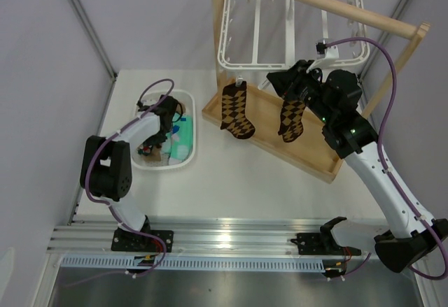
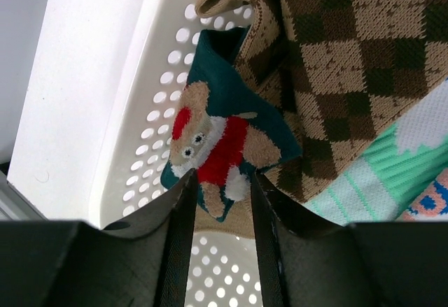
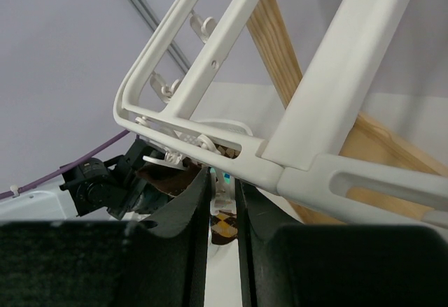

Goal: Clip the socks to the hanger
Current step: Pick up the sock from the bin.

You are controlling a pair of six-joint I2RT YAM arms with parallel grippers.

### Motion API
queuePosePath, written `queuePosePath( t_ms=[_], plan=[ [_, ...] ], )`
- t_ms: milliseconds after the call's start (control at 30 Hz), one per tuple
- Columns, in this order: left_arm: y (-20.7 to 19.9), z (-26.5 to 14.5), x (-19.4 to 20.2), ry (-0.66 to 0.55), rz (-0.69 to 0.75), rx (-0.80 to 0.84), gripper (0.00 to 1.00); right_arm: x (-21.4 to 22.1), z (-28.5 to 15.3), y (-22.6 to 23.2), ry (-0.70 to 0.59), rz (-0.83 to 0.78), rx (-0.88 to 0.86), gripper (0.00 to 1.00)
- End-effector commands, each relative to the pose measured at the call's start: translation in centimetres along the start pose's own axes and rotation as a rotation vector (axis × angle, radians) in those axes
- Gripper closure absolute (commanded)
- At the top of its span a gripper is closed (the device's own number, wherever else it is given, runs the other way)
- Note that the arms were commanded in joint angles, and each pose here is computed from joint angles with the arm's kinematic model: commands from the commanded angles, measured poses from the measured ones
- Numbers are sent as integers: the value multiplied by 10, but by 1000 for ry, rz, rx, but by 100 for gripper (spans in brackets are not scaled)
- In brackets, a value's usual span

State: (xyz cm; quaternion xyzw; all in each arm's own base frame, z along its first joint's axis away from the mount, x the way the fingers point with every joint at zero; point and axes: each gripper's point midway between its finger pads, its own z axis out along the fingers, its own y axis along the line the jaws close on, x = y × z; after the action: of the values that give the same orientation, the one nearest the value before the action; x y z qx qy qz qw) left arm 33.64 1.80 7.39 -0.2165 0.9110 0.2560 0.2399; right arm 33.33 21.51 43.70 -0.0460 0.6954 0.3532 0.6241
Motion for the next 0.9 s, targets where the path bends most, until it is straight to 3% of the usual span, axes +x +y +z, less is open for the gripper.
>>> queuePosePath(
  t_ms=[0, 233, 500, 867],
  plan=[
    [10, -9, -21, -45, -27, -19, 61, -15, -5, 11, -50, 3, -44, 94],
    [16, -16, -26, -61, -39, -14, 56, -16, -5, 10, -51, 5, -43, 94],
    [11, -5, -20, -29, -31, -14, 58, -18, -7, 12, -54, 3, -46, 94],
    [4, 4, -16, 2, -26, 3, 73, -15, -6, 12, -45, 15, -54, 94]
  ],
)
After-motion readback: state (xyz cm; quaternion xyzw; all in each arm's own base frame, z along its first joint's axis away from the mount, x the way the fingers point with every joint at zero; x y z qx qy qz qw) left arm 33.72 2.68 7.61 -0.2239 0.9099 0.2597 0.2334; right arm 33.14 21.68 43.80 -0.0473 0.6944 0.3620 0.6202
